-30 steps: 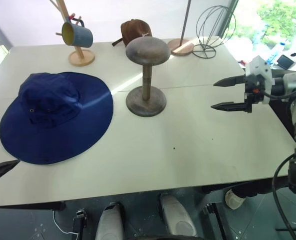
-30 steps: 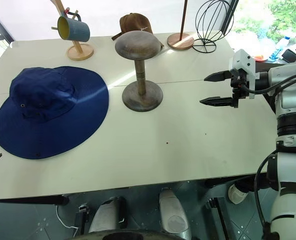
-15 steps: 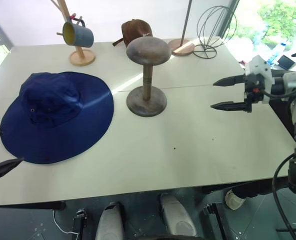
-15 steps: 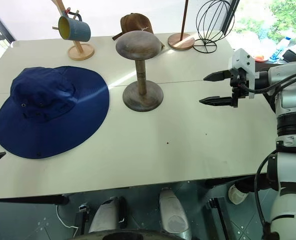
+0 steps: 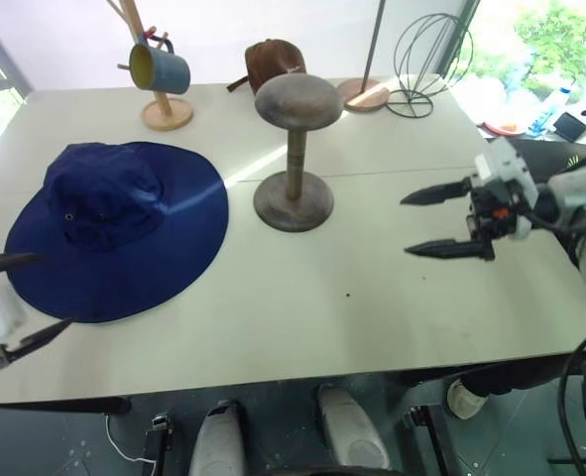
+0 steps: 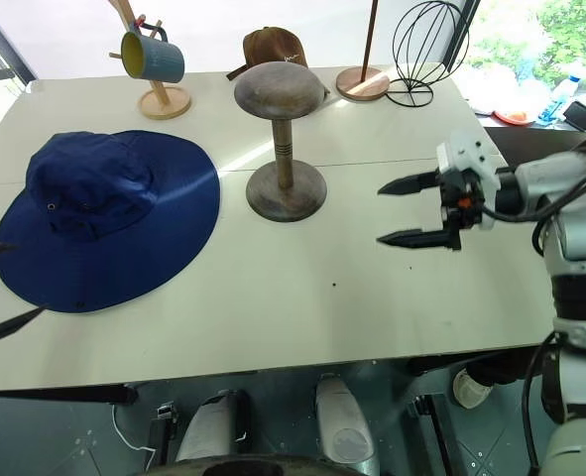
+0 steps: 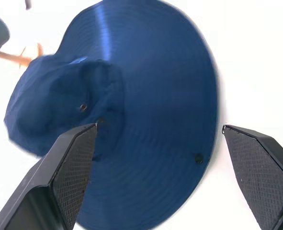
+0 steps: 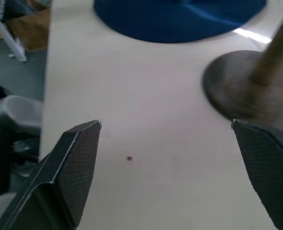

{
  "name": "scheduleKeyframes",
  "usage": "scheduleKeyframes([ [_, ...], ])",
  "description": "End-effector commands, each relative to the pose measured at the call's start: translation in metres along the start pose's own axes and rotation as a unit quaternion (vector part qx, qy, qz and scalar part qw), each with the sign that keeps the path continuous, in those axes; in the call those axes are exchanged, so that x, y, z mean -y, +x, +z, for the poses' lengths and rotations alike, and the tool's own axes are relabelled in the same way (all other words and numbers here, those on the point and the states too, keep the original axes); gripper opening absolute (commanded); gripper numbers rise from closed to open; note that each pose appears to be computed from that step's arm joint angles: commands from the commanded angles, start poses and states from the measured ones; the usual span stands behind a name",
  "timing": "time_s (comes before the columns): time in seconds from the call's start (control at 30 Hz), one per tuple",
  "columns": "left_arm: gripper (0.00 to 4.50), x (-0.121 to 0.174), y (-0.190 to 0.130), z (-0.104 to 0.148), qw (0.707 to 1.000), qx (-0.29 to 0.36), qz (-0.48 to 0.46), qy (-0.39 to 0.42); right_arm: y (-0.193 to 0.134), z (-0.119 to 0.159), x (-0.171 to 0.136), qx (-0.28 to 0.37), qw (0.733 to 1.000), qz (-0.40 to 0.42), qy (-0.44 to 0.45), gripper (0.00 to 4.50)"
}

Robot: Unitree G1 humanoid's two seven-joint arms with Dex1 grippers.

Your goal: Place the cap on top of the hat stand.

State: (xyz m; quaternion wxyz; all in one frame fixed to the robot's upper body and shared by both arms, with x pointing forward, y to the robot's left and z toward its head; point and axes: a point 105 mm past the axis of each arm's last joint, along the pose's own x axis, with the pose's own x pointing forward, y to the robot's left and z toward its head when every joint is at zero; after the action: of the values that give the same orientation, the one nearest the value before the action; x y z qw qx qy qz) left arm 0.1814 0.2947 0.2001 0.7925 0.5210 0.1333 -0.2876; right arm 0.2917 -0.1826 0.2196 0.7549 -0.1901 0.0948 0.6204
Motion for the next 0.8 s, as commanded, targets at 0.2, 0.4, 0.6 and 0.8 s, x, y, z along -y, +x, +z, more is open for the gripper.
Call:
scheduleKeyframes([
  [0.2,4.37,0.046,0.041,-0.013,0.996,-0.003,0.009,0.090,0.010,0.022,-0.046,0.023,1.000,0.012,0.001,4.50],
  [0.4,4.37,0.051,0.064,-0.037,0.986,-0.037,0.066,0.149,0.010,0.027,-0.051,0.028,0.999,-0.013,0.013,4.50],
  [0.6,4.37,0.061,0.085,-0.054,0.975,-0.043,0.090,0.199,0.004,0.033,-0.052,0.023,0.999,-0.027,0.008,4.50],
  [0.8,4.37,0.051,0.114,-0.055,0.969,-0.037,0.171,0.173,0.001,0.038,-0.048,0.024,0.999,-0.041,0.003,4.50],
])
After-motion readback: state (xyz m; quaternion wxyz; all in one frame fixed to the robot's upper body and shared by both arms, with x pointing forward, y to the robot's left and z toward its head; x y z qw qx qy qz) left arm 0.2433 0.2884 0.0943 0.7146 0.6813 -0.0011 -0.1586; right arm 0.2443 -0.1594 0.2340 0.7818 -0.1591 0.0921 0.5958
